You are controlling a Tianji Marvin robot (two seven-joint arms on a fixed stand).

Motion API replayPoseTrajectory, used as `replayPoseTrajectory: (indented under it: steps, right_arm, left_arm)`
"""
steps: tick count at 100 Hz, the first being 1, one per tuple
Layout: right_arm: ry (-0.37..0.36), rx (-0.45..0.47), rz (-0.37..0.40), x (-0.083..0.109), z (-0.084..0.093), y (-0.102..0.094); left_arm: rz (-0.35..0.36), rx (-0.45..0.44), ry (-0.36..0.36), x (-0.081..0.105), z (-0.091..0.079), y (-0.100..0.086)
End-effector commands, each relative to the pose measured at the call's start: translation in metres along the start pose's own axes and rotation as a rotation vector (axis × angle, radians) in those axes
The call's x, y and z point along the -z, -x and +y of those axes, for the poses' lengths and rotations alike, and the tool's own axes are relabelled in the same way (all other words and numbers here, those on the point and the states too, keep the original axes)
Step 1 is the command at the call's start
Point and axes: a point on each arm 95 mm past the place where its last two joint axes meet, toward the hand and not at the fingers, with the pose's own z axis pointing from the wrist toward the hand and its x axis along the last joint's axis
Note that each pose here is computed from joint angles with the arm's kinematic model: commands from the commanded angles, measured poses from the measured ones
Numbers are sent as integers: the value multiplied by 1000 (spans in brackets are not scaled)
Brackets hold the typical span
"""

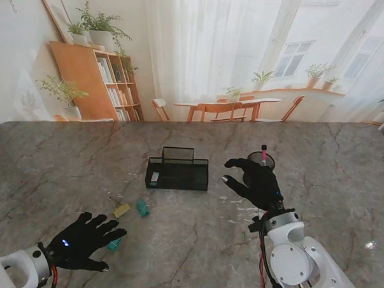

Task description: Organize desk stationery

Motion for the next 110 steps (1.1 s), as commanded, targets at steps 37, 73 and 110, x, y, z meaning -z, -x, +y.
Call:
replayPoseTrajectory:
  steps: [37,73,110]
  right_arm:
    - [-29,18,-7,2,-2,2]
    - [-49,14,-4,1,-6,2]
    - [-46,15,-10,1,-6,2]
  left_arm:
    - [62,8,-3,-25,14,6]
    - [76,2,19,-32,25,4]
    - [81,17,-3,-35,25,1]
